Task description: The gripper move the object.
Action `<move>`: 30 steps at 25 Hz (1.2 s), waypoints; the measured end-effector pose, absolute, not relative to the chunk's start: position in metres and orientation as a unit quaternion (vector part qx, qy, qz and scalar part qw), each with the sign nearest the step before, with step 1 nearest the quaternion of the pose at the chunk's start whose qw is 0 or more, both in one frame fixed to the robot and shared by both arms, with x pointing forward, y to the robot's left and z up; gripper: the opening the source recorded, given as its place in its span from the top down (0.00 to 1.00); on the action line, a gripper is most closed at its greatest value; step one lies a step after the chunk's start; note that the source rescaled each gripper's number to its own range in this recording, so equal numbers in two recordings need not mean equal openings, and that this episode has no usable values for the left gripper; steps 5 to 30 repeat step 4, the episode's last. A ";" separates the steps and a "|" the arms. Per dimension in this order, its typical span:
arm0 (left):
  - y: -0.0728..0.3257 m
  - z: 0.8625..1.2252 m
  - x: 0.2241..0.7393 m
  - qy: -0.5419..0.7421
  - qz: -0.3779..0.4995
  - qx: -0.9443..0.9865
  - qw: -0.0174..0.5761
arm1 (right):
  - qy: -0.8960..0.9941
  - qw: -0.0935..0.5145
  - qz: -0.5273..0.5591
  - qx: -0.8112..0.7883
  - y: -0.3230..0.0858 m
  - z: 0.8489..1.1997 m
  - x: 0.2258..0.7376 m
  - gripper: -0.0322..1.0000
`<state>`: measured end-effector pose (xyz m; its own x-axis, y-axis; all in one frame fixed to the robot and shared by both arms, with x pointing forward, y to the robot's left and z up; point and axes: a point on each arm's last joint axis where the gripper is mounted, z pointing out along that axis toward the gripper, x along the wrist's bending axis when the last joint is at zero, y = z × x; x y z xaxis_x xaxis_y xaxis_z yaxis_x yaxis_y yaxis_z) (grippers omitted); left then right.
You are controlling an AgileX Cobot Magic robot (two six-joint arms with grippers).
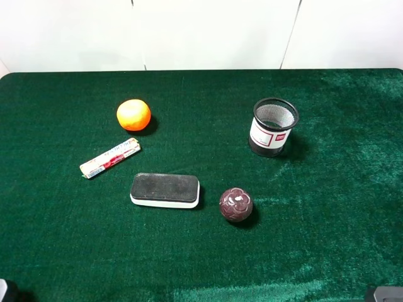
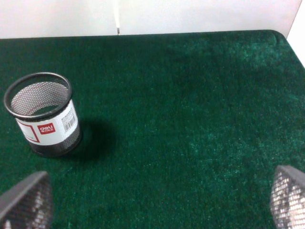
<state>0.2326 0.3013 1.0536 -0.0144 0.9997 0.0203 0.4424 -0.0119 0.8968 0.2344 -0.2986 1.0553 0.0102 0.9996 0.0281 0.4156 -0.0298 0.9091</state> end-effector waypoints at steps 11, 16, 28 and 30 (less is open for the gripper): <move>0.301 1.054 0.233 0.601 0.380 0.600 0.367 | 0.586 0.376 0.389 0.603 -0.299 1.055 0.234 0.00; 0.301 1.054 0.233 0.601 0.380 0.600 0.367 | 0.586 0.376 0.389 0.603 -0.299 1.055 0.234 0.00; 0.301 1.054 0.233 0.601 0.380 0.600 0.367 | 0.586 0.376 0.389 0.603 -0.299 1.055 0.234 0.00; 0.301 1.054 0.233 0.601 0.380 0.600 0.367 | 0.586 0.376 0.389 0.603 -0.299 1.055 0.234 0.00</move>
